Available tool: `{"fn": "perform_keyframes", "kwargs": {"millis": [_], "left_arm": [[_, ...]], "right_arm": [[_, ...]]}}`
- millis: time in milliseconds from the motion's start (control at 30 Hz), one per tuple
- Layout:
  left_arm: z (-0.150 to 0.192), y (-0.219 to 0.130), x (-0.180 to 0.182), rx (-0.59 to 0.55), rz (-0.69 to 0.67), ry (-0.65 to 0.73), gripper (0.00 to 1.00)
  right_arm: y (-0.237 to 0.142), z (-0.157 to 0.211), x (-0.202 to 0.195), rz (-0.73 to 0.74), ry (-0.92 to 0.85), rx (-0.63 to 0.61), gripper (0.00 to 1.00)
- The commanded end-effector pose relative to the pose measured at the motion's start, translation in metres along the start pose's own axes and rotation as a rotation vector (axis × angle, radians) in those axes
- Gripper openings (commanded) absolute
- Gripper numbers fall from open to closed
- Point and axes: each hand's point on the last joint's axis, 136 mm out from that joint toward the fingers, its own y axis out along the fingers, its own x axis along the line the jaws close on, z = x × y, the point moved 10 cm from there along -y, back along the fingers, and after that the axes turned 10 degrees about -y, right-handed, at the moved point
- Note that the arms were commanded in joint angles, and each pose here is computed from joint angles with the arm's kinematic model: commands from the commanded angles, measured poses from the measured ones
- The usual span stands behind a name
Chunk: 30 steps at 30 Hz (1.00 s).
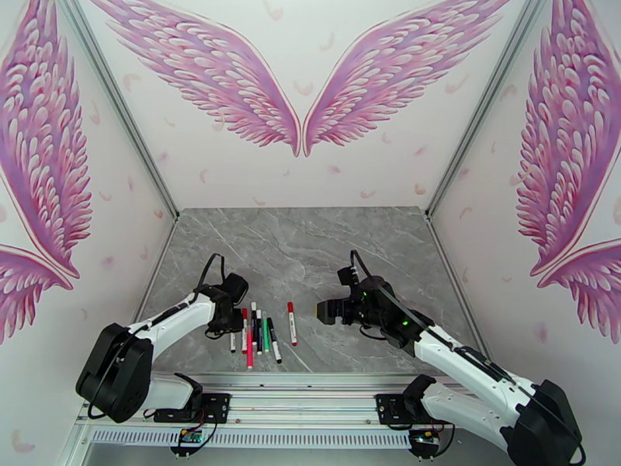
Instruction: Open the pen caps
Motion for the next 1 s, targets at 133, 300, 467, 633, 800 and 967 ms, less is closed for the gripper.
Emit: {"fn": "perform_keyframes", "kwargs": {"millis": [133,300,467,633,800,967], "left_arm": [[0.001,0.011,0.002,0.034,0.0,-0.003,0.34],[0.0,0.015,0.0,0.041,0.009,-0.008,0.33],[0.001,0.019,0.001,0.047,0.012,-0.014,0.31],[0.001,0.025,0.003,0.061,0.019,-0.022,0.29],[0.0,0.027,0.006,0.07,0.027,-0.035,0.26],[0.0,0.03,0.007,0.079,0.045,-0.045,0.23]], "right_arm": [[-0.002,-0.009,0.009,-0.055,-0.004,-0.039,0.99],[-0.003,-0.008,0.008,-0.055,-0.003,-0.043,0.99],[-0.003,-0.009,0.009,-0.058,-0.004,-0.045,0.99],[0.003,-0.01,0.009,-0.078,0.01,-0.036,0.99],[0.006,-0.012,0.01,-0.089,0.016,-0.041,1.0],[0.007,-0.013,0.011,-0.092,0.023,-0.039,0.99]]}}
